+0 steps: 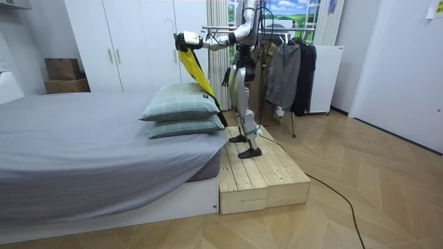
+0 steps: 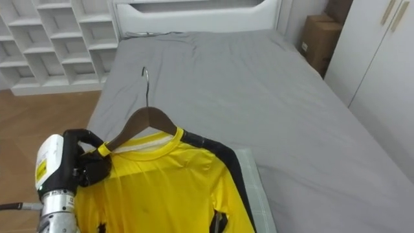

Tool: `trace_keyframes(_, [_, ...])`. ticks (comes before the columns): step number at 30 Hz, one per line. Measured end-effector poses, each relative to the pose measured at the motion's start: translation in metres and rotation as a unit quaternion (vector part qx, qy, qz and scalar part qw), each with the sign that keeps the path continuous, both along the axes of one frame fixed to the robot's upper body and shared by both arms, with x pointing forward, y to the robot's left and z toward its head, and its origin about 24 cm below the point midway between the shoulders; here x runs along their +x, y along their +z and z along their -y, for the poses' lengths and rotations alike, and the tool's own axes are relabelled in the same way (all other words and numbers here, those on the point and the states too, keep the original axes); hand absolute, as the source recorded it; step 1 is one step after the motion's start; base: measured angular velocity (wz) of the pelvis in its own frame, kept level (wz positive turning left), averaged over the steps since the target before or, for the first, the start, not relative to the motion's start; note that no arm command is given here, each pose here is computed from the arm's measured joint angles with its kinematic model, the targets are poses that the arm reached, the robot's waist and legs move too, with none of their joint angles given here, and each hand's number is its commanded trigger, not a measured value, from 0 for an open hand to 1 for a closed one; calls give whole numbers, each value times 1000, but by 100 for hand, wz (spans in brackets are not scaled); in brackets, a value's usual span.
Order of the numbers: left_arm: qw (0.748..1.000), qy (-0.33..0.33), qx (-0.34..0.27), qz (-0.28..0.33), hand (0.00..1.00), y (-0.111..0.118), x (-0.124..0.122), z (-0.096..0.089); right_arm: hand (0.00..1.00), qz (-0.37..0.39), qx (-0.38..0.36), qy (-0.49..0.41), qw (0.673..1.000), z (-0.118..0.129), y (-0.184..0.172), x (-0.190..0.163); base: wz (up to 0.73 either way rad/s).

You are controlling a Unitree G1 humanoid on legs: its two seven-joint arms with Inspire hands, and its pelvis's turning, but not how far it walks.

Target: Hang clothes

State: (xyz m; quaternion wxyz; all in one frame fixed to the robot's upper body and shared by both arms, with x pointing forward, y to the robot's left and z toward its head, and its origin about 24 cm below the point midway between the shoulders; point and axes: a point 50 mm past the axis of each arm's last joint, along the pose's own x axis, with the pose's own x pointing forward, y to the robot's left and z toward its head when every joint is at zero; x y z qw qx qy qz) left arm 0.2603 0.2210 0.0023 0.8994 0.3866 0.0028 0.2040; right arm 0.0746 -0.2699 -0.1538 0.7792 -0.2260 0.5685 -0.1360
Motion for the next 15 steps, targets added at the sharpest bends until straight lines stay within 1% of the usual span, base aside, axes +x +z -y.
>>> trace_keyframes(2, [1000,9,2,1,100,-2,-4,-2,0,23,-39,17,999,6,6,12,-11])
trace_keyframes(4, [1000,10,4,3,100,-2,-5,-2,0,52,-94,46,993,12,15,27,0])
trace_keyframes(5, [1000,9,5,4,100,-1,-5,-2,0,58,-105,52,991,14,17,31,0])
trace_keyframes(7, [1000,5,14,9,100,2,-4,0,0,95,-158,79,980,18,28,46,0])
trace_keyframes(8, [1000,3,14,12,100,3,-4,0,0,108,-172,86,975,19,31,52,0])
trace_keyframes(10, [1000,-1,14,18,100,7,-6,2,0,166,-221,109,955,19,48,73,0])
trace_keyframes(11, [1000,-3,13,20,100,8,-7,2,0,182,-233,118,948,18,53,78,0])
trace_keyframes(13, [1000,-7,12,16,100,8,-7,4,0,249,-282,154,914,12,75,102,0])
trace_keyframes(14, [1000,-9,12,14,100,7,-7,5,0,267,-296,166,902,10,82,108,0])
trace_keyframes(15, [1000,-14,12,11,100,7,-6,6,0,299,-325,189,877,6,94,118,0])
